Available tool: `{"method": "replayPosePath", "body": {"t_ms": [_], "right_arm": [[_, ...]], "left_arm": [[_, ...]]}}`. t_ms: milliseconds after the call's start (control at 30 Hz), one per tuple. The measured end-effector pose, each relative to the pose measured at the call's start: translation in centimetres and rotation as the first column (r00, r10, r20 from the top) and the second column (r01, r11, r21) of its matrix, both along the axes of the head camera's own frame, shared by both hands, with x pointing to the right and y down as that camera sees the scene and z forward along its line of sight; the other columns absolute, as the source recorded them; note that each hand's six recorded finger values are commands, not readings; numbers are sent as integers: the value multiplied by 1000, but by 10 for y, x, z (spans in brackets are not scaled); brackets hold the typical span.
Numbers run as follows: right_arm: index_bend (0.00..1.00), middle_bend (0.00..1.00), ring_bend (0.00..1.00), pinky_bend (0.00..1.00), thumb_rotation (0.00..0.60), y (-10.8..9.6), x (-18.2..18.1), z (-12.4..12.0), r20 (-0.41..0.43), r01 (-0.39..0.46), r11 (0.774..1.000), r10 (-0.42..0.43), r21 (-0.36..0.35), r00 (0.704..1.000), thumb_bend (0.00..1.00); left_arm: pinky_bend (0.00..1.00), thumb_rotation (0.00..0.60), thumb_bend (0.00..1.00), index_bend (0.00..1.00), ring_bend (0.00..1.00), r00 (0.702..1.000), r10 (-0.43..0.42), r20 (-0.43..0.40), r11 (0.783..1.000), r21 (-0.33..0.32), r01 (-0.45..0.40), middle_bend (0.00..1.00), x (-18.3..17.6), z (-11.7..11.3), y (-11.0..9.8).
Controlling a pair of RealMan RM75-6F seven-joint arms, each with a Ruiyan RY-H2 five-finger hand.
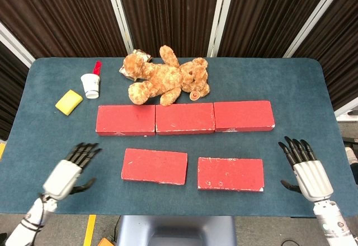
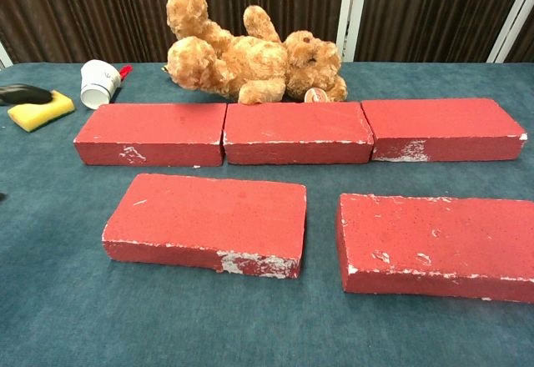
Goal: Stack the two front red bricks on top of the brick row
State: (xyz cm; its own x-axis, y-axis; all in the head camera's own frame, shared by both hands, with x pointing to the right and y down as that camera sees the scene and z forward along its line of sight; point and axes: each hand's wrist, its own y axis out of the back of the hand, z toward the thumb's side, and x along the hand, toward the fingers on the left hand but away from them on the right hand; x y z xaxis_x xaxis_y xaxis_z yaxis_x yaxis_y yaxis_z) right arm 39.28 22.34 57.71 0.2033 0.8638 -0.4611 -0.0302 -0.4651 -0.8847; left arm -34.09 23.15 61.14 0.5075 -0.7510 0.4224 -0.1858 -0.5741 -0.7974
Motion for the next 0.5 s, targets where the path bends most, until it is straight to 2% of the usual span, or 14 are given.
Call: {"method": "replayPosePath", "body": {"t_ms": [133, 267, 400, 500], "right_arm": [[0, 0, 0, 0, 600, 2, 0, -2, 19, 5, 1000, -4, -13, 1000, 120], [0, 0, 0, 0, 600, 1, 2, -3, 30, 0, 1000, 0, -20, 1000, 120], [0, 0, 0, 0, 600, 0, 5, -5, 35, -10, 1000, 10, -20, 999, 120], [0, 0, 0, 0, 600, 0, 7, -7, 41, -13, 1000, 14, -19, 999, 120]], "left_arm": [[0, 600, 317, 0, 0, 992, 86, -90, 991, -99, -95, 0, 39, 17, -3], [0, 600, 286, 0, 0, 973, 129, -191, 966, -199, -167, 0, 79, 36, -5], [0, 600, 251, 0, 0, 955, 143, -259, 952, -226, -204, 0, 109, 51, -11], [0, 600, 245, 0, 0, 949, 146, -278, 946, -240, -216, 0, 120, 62, -14]]}}
